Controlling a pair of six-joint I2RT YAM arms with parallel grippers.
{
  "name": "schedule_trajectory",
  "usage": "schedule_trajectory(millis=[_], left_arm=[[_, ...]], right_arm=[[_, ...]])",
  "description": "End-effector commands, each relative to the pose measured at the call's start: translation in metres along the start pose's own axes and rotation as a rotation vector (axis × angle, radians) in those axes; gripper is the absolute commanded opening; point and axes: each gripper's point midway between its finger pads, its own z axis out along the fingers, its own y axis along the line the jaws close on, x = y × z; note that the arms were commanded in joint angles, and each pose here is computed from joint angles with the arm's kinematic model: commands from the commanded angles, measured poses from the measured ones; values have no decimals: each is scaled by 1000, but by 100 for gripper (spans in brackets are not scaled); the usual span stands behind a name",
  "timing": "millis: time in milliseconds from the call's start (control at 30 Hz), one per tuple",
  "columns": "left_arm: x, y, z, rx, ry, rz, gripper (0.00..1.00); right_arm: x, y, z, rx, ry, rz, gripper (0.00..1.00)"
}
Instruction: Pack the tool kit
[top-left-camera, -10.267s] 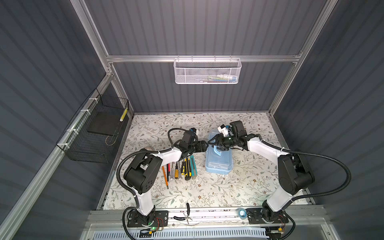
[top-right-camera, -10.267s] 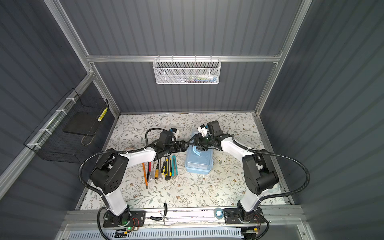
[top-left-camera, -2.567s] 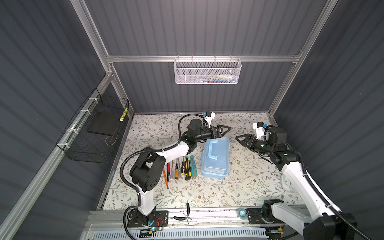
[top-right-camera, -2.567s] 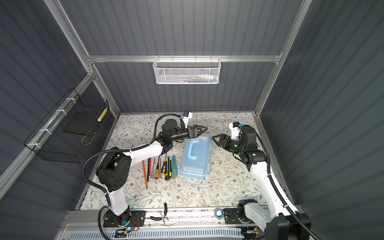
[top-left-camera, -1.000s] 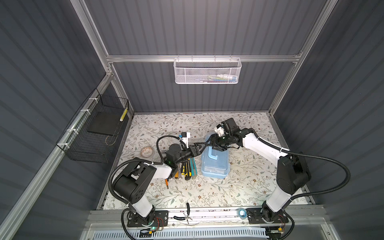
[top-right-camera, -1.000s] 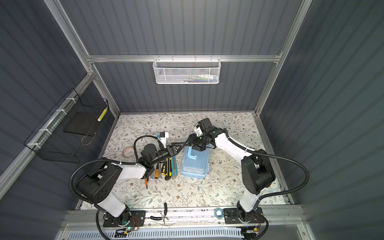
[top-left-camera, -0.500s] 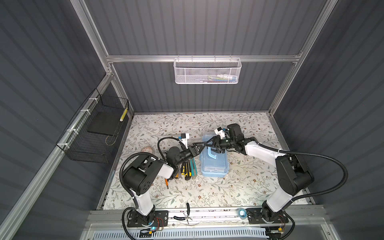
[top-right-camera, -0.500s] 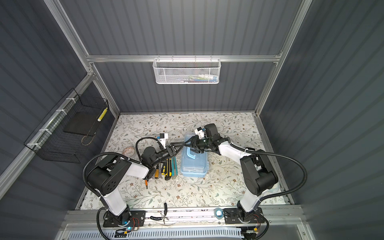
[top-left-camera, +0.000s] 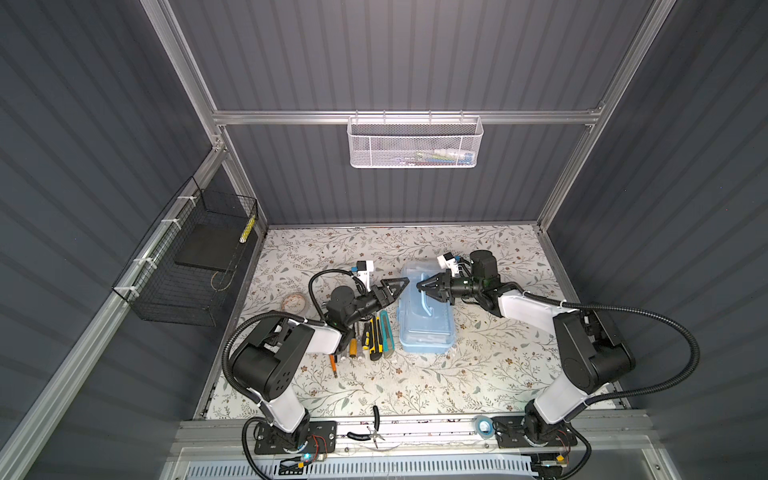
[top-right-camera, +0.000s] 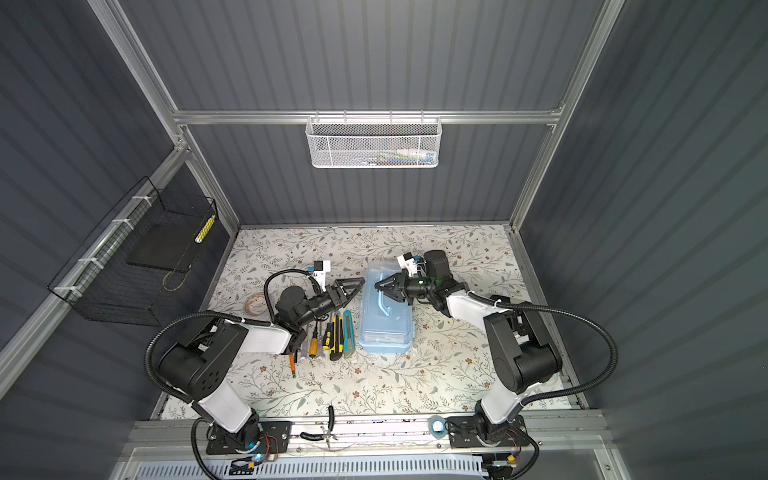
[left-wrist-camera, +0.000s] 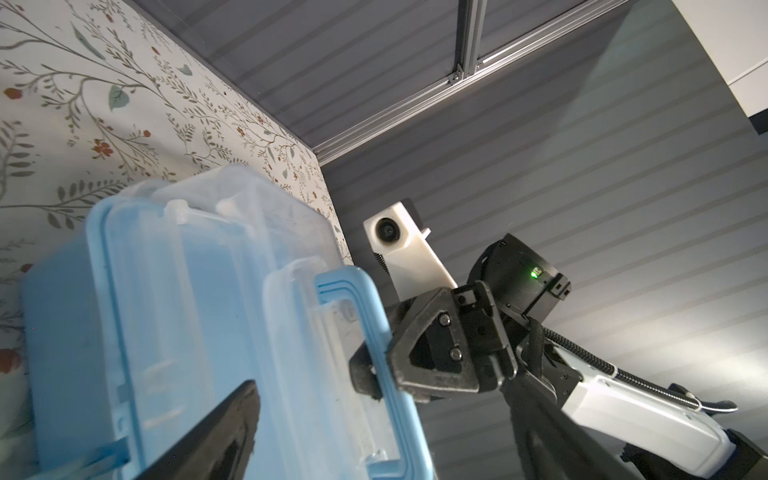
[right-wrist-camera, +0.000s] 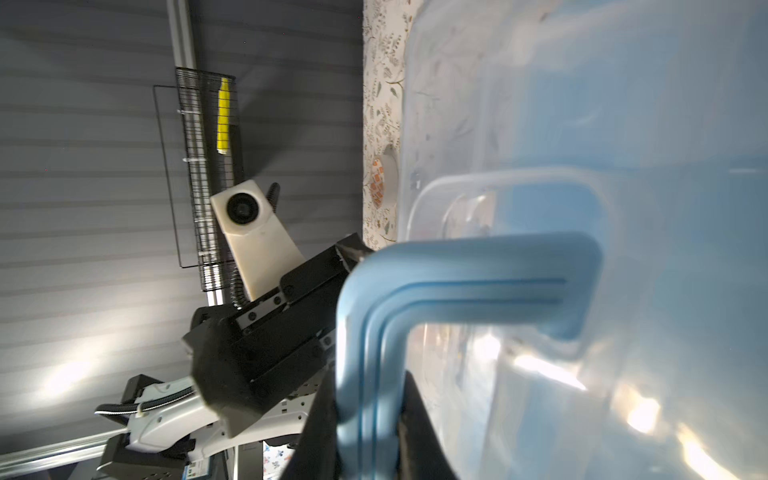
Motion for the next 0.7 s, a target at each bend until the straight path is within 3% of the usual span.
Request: schedule_trajectory(millis=[0, 500, 667], left_arm=[[-6, -12, 1, 8, 18, 56, 95], [-20, -28, 12, 17, 48, 102, 97], [-23, -29, 9, -1, 42, 119, 97]], right_arm=[[-3, 31, -4, -124, 14, -85, 0], [-9, 60, -22, -369, 31, -82, 0], [-11, 55, -23, -391, 29, -59, 0]])
